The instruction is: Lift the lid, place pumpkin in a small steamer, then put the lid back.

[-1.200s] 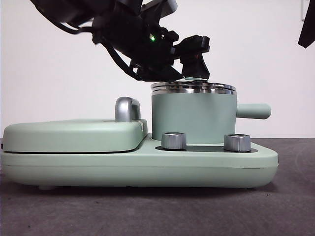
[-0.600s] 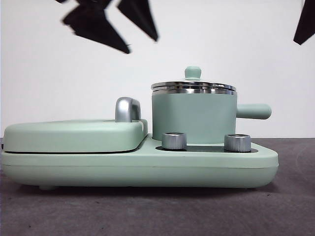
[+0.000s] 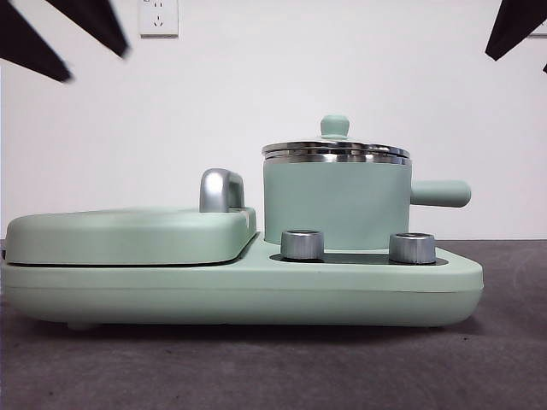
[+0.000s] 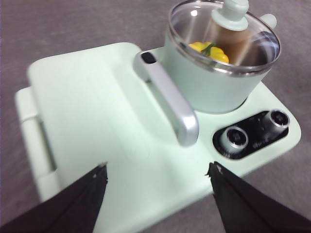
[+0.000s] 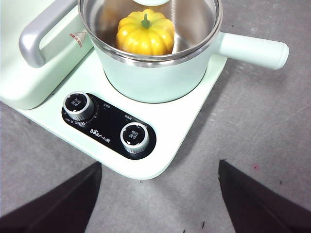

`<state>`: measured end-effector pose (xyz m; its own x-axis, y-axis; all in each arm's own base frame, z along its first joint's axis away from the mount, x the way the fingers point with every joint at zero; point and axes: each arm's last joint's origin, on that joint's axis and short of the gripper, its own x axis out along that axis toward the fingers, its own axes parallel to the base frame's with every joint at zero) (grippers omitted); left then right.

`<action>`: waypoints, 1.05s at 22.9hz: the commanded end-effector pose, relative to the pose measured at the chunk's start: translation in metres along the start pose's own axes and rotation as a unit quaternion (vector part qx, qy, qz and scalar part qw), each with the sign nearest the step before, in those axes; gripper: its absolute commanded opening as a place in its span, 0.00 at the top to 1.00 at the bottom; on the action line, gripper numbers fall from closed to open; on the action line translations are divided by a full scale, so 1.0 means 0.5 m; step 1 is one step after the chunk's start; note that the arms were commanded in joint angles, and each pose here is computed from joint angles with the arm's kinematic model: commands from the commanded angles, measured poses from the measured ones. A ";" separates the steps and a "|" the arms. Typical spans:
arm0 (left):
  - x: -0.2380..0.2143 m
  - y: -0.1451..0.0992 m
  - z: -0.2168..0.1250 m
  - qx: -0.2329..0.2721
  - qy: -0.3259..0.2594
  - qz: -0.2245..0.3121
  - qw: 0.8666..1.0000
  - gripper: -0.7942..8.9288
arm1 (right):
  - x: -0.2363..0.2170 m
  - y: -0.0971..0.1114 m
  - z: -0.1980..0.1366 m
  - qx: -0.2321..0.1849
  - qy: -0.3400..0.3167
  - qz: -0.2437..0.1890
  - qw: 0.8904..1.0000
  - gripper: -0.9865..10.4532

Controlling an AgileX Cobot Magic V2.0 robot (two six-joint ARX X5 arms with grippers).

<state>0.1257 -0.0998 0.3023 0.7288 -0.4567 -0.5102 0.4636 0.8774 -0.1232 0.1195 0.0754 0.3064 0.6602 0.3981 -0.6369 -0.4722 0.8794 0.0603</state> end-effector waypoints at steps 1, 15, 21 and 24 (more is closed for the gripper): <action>-0.022 0.003 -0.003 0.014 -0.003 0.007 1.000 0.57 | 0.000 0.002 0.001 0.000 0.001 0.005 1.000 0.67; -0.070 0.009 -0.005 0.026 -0.044 -0.002 0.999 0.91 | -0.004 0.005 0.007 0.001 -0.018 0.027 0.999 0.90; -0.070 0.009 -0.005 0.026 -0.045 -0.002 0.999 0.91 | -0.004 0.005 0.011 0.001 -0.027 0.028 0.999 0.90; -0.073 0.009 -0.006 0.062 -0.047 0.000 0.997 0.91 | -0.004 0.005 0.011 0.001 -0.027 0.028 0.999 0.90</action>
<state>0.1004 -0.0783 0.3144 0.7650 -0.4660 -0.4445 0.4864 0.8705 -0.0756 0.1194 0.0768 0.3107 0.6627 0.4526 -0.5966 -0.5044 0.8586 0.0912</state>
